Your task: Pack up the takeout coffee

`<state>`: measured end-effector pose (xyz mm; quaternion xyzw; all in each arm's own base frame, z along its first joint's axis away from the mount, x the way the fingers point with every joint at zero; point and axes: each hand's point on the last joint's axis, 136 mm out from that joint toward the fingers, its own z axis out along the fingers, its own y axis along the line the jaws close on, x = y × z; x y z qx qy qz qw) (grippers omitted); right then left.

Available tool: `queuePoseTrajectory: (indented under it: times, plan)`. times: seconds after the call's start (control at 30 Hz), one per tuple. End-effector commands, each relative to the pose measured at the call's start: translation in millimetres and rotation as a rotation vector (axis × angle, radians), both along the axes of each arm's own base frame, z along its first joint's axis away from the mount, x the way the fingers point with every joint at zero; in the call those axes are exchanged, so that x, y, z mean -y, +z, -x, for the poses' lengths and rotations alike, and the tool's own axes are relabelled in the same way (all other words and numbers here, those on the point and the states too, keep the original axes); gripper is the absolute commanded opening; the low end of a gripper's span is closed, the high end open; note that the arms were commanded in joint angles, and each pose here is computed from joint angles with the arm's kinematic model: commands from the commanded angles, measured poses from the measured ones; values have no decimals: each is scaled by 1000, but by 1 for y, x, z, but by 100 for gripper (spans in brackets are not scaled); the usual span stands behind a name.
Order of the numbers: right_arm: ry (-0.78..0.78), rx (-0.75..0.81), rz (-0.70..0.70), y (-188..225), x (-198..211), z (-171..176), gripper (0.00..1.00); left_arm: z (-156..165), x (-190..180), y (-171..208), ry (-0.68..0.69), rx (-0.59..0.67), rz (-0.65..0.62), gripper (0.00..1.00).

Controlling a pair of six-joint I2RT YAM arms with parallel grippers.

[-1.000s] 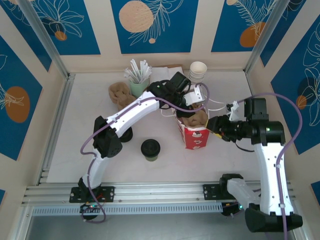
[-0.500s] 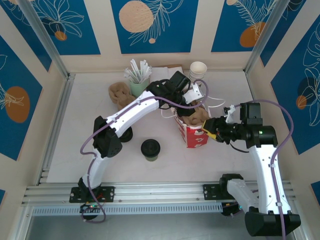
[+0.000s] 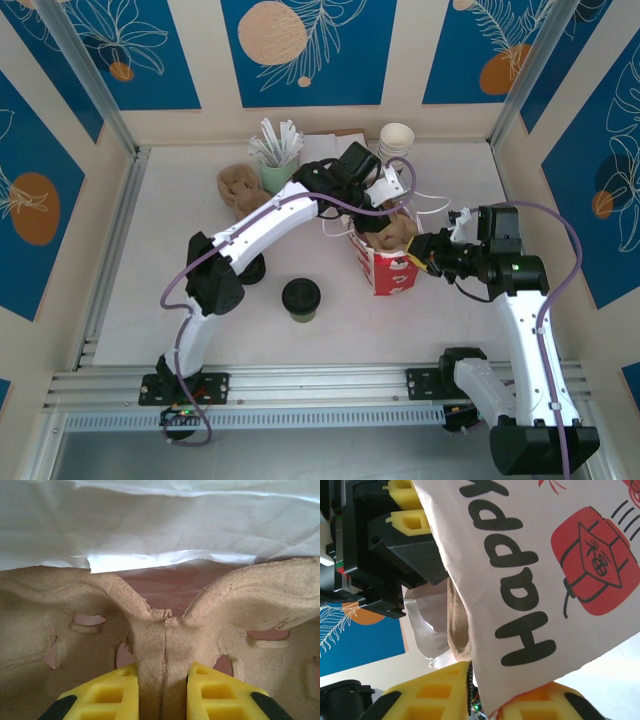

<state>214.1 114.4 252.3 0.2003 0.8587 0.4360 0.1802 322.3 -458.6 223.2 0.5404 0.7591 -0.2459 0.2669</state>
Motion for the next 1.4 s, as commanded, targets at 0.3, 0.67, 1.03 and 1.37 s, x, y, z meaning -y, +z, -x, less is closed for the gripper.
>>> queuePoseTrajectory:
  times: [0.3,0.67,1.03,1.37]
  plan:
    - [28,-38,1,1,-1,19,0,-19,-6,-2,72,37,-28,20]
    - [72,-91,-37,10,-5,35,0,-30,-11,-13,77,92,-87,20]
    - [81,-101,-69,15,-7,29,0,-15,6,-15,-10,58,-30,22]
    - [59,-83,-86,19,-2,22,0,-1,20,-20,-116,35,25,24]
